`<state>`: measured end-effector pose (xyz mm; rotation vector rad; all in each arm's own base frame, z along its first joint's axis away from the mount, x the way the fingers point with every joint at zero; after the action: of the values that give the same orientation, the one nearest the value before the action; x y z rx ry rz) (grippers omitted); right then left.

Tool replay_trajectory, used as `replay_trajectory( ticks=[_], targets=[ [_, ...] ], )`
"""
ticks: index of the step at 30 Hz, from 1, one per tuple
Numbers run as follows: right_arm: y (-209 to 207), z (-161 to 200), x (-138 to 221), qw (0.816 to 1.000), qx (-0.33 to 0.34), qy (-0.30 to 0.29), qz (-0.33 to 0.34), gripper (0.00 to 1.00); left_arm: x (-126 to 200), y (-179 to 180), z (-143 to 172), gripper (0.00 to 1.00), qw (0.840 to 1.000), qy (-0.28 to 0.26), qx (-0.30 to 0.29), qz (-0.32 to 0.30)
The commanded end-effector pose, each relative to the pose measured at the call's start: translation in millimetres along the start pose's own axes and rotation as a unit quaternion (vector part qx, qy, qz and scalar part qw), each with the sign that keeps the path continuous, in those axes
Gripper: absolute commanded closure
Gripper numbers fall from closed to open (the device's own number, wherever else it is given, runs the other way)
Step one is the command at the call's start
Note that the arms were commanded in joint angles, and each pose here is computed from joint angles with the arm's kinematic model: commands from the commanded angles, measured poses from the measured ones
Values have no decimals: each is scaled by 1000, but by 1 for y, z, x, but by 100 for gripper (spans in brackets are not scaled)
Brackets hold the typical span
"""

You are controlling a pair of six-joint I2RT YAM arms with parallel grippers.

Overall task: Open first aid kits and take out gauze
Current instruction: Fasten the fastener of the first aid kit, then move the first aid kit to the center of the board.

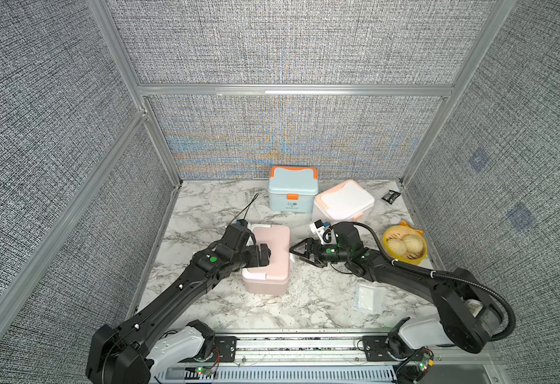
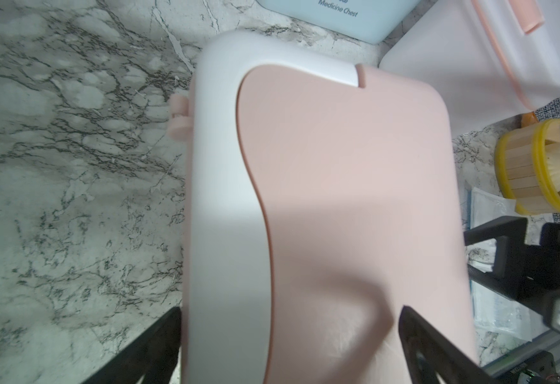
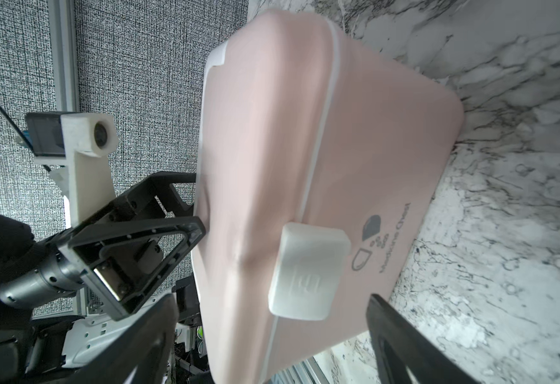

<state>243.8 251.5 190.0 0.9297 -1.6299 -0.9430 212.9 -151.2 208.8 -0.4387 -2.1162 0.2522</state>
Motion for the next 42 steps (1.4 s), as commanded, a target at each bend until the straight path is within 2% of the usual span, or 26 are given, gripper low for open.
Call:
replay_trajectory(
  ticks=[1, 3, 7, 11, 20, 23, 27, 34, 42],
  targets=[
    [7, 0, -2, 1000, 18, 8, -13, 15, 0, -2, -1, 0, 1000, -3, -3, 7],
    [11, -1, -5, 999, 23, 11, -23, 21, 0, -2, -2, 0, 1000, -2, -3, 7],
    [12, 0, -12, 999, 27, 18, -28, 25, -1, -2, -1, 1, 1000, -1, -4, 7],
    [12, 0, -19, 999, 6, 25, -40, 27, -2, -2, -2, 1, 1000, 0, -3, 8],
    [18, -2, -21, 998, 9, 24, -51, 29, -3, -3, -2, 0, 1000, 4, 1, 9],
    [16, -1, -20, 999, 7, 22, -49, 29, 2, 1, -3, 0, 1000, -5, 2, -9],
    [12, 3, -22, 999, 2, 30, -42, 17, 20, 11, -7, 1, 998, -27, -1, -53],
    [1, 24, -20, 999, 1, 42, -8, 1, 46, 23, -7, 1, 996, -50, 18, -70],
    [21, 49, -54, 997, 5, 70, -34, 1, 89, 23, -6, 1, 994, -87, 20, -65]
  ],
)
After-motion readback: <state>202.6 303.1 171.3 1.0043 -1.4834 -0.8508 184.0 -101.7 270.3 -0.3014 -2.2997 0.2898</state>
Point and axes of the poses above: each gripper's point midway between its finger pads, its own x axis back along the fingers, its own y axis along the line the jaws close on, z = x × y, the point moved 7 cm from there along x, back along the fingers, and after that the axes turned 4 degrees about -x, right-handed, at the moved point
